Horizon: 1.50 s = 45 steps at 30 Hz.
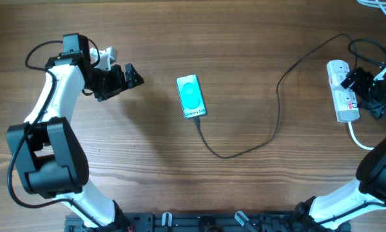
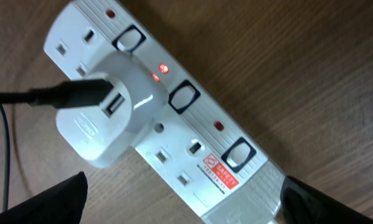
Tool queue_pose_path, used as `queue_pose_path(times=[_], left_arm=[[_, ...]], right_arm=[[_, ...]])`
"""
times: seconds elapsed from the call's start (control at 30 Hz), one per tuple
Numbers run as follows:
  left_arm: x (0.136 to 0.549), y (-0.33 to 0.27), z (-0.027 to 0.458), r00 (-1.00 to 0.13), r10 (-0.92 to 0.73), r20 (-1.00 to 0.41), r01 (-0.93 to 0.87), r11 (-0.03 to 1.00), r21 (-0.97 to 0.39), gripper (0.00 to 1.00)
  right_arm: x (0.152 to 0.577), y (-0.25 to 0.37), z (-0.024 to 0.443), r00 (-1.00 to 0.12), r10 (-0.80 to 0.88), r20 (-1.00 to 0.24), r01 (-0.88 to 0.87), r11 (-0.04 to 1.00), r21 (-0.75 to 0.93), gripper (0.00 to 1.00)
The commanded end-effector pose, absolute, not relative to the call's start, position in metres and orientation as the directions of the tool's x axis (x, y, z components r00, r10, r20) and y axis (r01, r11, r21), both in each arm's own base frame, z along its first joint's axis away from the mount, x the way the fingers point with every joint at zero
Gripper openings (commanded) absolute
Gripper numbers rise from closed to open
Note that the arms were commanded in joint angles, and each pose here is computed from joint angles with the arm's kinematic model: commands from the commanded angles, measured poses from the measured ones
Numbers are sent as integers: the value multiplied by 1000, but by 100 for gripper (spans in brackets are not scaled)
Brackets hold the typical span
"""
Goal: Plug charger to phone and switch on socket
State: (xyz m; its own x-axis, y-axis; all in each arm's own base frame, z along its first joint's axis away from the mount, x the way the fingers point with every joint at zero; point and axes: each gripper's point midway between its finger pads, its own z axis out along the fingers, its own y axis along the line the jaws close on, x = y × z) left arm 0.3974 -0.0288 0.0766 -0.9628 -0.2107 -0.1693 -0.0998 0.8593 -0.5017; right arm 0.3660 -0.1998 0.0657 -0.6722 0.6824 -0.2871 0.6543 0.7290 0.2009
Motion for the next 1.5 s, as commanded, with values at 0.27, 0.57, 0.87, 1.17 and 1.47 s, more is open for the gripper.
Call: queue_pose_path(times=[0.27, 0.57, 0.87, 1.17, 1.47], left_arm=[[399, -29, 79, -962, -210, -175, -96, 859, -503, 100], [399, -29, 79, -962, -210, -175, -96, 859, -503, 100], [400, -29, 89, -957, -209, -201, -83, 861, -502, 100], [387, 19, 195, -834, -163, -527, -65, 978, -200, 100], [392, 11, 130, -806, -144, -574, -31, 979, -202, 100]], right_arm=[[382, -207, 76, -661, 653, -369, 621, 752, 218, 100], [382, -207, 76, -661, 653, -369, 621, 752, 218, 100], [382, -207, 76, -661, 653, -369, 621, 753, 219, 100], [382, -207, 76, -661, 653, -369, 621, 752, 218, 100], [382, -207, 76, -661, 653, -369, 621, 753, 219, 100]])
